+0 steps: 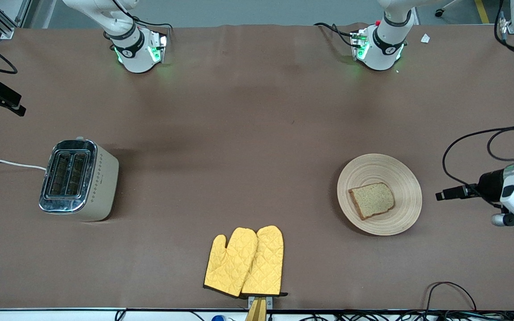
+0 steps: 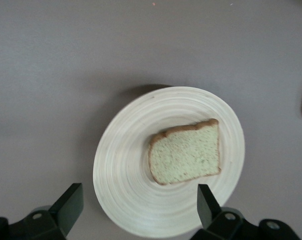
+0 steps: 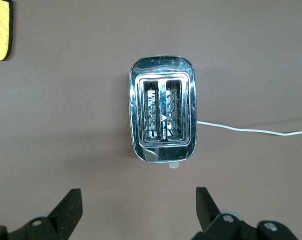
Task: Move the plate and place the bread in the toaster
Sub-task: 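Move the left gripper down toward the rim of the wooden plate, then grip the wooden plate rim with the left gripper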
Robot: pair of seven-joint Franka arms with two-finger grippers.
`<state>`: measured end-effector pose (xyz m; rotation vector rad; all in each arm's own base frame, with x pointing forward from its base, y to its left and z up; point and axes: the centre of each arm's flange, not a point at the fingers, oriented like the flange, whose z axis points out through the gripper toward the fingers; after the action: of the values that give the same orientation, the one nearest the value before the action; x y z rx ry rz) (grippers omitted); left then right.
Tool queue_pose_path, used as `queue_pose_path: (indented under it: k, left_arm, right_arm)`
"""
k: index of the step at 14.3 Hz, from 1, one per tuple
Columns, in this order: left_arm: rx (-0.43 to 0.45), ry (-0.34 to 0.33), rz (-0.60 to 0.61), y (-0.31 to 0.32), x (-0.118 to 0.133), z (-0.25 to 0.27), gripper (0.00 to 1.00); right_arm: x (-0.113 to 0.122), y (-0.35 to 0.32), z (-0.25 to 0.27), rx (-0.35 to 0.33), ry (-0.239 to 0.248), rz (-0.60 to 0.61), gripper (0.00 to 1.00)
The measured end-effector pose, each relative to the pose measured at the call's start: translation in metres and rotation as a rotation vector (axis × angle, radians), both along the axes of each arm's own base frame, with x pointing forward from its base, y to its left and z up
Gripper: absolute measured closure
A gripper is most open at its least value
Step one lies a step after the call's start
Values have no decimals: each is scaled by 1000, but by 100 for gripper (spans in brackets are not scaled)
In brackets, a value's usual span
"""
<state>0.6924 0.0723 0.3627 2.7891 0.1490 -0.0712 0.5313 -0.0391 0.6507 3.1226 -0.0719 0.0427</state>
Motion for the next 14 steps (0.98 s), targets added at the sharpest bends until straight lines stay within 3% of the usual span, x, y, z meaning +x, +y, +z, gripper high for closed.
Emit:
queue_pose_path:
  k: [3,7,13,14]
  left_arm:
    - [-134,4,2,40,-1,-63,0]
    - [-240,-11,-20,70,-8,-115,2]
    - [-355,-52,-114,91,-24,-191,18]
    - [-368,-54,-119,91,-26,-198,24]
  right_arm:
    - [0,0,0,0,0,0,0]
    - [0,0,0,0,0,0,0]
    - [0,0,0,0,0,-1,0]
    - [0,0,0,0,0,0,0]
